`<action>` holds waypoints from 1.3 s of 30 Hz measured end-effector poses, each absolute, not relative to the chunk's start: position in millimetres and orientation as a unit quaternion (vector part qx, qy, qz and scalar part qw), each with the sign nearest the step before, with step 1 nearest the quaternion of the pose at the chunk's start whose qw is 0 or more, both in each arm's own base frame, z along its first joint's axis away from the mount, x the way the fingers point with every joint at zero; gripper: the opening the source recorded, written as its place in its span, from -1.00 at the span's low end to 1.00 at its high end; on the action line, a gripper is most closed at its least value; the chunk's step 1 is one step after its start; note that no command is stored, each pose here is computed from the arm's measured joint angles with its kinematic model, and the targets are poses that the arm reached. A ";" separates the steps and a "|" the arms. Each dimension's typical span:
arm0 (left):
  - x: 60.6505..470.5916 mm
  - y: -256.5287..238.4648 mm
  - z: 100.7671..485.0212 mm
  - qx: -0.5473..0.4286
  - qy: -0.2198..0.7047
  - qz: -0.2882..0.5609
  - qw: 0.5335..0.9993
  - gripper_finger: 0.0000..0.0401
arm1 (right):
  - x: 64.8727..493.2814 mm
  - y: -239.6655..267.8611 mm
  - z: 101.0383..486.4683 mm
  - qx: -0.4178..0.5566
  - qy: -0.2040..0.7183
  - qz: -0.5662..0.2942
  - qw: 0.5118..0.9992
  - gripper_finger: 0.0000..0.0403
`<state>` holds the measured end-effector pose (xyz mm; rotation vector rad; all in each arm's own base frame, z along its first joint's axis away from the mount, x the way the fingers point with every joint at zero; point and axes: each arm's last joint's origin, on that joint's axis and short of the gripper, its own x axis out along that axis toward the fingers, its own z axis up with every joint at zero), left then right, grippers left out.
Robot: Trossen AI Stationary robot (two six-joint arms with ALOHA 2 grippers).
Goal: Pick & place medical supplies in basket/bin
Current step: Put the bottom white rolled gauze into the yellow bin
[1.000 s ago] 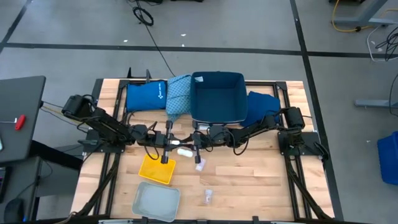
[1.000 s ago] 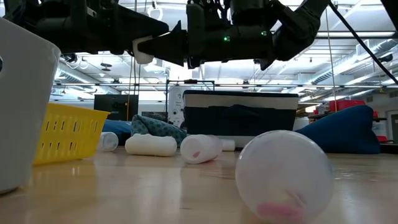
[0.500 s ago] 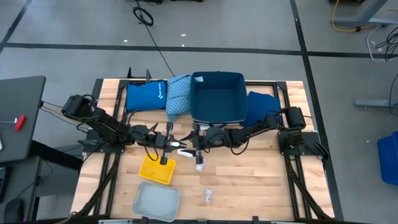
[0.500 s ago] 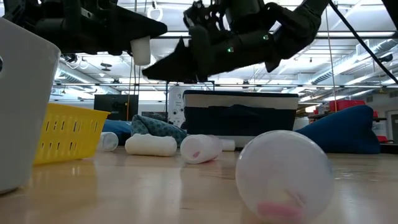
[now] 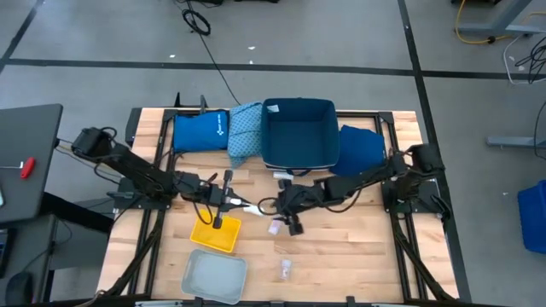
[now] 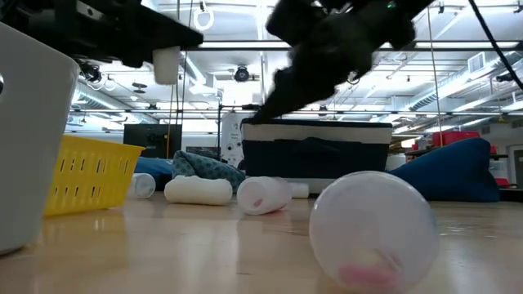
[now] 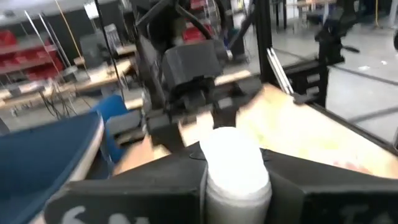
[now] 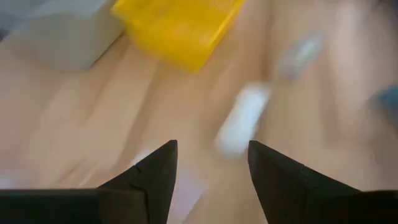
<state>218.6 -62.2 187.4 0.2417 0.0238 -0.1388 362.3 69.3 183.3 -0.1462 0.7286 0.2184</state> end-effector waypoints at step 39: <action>213.5 -126.5 146.9 0.010 0.539 -0.105 0.836 -0.82 | 327.5 85.7 167.0 -0.052 0.517 0.141 0.843 -0.05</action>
